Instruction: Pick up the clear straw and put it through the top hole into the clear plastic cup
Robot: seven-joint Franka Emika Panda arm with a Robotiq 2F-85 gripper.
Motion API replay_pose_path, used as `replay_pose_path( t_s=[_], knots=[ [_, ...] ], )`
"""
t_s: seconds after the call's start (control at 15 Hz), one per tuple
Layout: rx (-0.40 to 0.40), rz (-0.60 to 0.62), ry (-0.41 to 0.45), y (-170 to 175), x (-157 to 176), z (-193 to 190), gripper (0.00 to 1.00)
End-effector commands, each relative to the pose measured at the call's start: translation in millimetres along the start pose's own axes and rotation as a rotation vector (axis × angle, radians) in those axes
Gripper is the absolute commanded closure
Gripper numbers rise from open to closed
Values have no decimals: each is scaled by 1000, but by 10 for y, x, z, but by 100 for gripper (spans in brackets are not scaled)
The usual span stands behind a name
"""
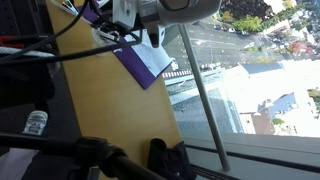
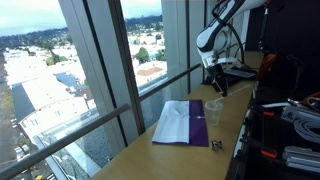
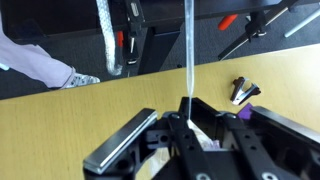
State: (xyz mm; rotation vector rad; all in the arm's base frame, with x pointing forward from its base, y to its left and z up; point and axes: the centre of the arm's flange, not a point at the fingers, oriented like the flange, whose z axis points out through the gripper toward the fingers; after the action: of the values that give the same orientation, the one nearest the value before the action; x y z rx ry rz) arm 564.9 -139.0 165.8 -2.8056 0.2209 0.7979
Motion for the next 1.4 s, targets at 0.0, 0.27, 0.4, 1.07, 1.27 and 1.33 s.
replay_pose_path(
  t_s=[0.0, 0.27, 0.4, 1.07, 1.27, 1.33],
  knots=[
    [41, -18, 32, -217, 43, 119, 97],
    [38, -24, 20, -350, 3, 152, 97],
    [27, -17, 12, -338, -23, 170, 97],
    [20, 12, 10, -133, -52, 144, 97],
    [21, 20, 8, -84, -57, 169, 97],
    [21, 25, 9, -61, -46, 169, 97]
  ],
)
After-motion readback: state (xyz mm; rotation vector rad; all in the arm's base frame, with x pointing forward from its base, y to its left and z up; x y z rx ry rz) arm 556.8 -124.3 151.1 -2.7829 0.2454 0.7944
